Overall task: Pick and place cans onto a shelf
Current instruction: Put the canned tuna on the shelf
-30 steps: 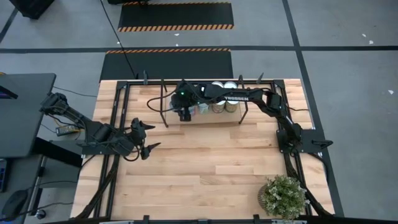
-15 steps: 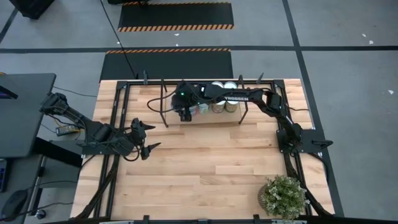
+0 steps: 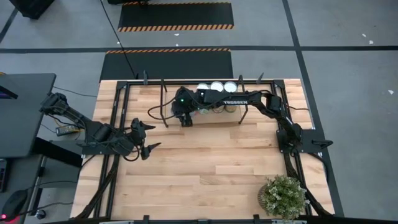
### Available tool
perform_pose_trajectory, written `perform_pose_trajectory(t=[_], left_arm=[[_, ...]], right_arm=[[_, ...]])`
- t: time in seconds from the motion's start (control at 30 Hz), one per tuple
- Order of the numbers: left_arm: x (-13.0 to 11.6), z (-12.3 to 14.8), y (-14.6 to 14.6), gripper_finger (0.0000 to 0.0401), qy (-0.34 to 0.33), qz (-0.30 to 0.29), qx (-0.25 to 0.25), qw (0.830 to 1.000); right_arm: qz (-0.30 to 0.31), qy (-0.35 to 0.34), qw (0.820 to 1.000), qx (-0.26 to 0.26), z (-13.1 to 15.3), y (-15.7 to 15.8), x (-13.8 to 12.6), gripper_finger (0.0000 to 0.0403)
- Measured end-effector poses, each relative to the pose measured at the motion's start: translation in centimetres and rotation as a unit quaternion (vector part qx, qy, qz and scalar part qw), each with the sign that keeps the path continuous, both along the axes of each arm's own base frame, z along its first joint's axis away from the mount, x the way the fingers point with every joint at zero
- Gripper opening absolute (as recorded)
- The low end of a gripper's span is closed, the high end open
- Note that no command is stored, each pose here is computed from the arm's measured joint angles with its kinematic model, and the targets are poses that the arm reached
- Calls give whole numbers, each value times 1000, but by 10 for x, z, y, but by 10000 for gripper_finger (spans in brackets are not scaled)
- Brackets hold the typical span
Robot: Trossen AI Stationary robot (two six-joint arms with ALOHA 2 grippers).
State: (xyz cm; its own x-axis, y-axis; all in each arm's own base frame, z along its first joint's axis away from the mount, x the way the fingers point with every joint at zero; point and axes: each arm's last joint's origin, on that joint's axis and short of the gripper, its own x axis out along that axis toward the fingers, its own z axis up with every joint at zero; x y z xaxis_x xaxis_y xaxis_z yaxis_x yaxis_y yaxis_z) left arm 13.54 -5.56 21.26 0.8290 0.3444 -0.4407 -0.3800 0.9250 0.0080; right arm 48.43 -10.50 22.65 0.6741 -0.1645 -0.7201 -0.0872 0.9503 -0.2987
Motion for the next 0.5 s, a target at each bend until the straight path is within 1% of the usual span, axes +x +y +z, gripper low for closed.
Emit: perform_pose_trajectory(t=[0.3, 0.4, 0.5], left_arm=[[0, 0, 0, 396, 0, -1, -7, 1000], [0, 0, 0, 396, 0, -1, -7, 1000], [0, 0, 0, 396, 0, -1, -7, 1000]], right_arm=[[81, -6, 996, 22, 0, 10, 2, 302], [80, -3, 997, 1, 0, 12, 3, 302], [72, -2, 997, -5, 0, 9, 2, 302]])
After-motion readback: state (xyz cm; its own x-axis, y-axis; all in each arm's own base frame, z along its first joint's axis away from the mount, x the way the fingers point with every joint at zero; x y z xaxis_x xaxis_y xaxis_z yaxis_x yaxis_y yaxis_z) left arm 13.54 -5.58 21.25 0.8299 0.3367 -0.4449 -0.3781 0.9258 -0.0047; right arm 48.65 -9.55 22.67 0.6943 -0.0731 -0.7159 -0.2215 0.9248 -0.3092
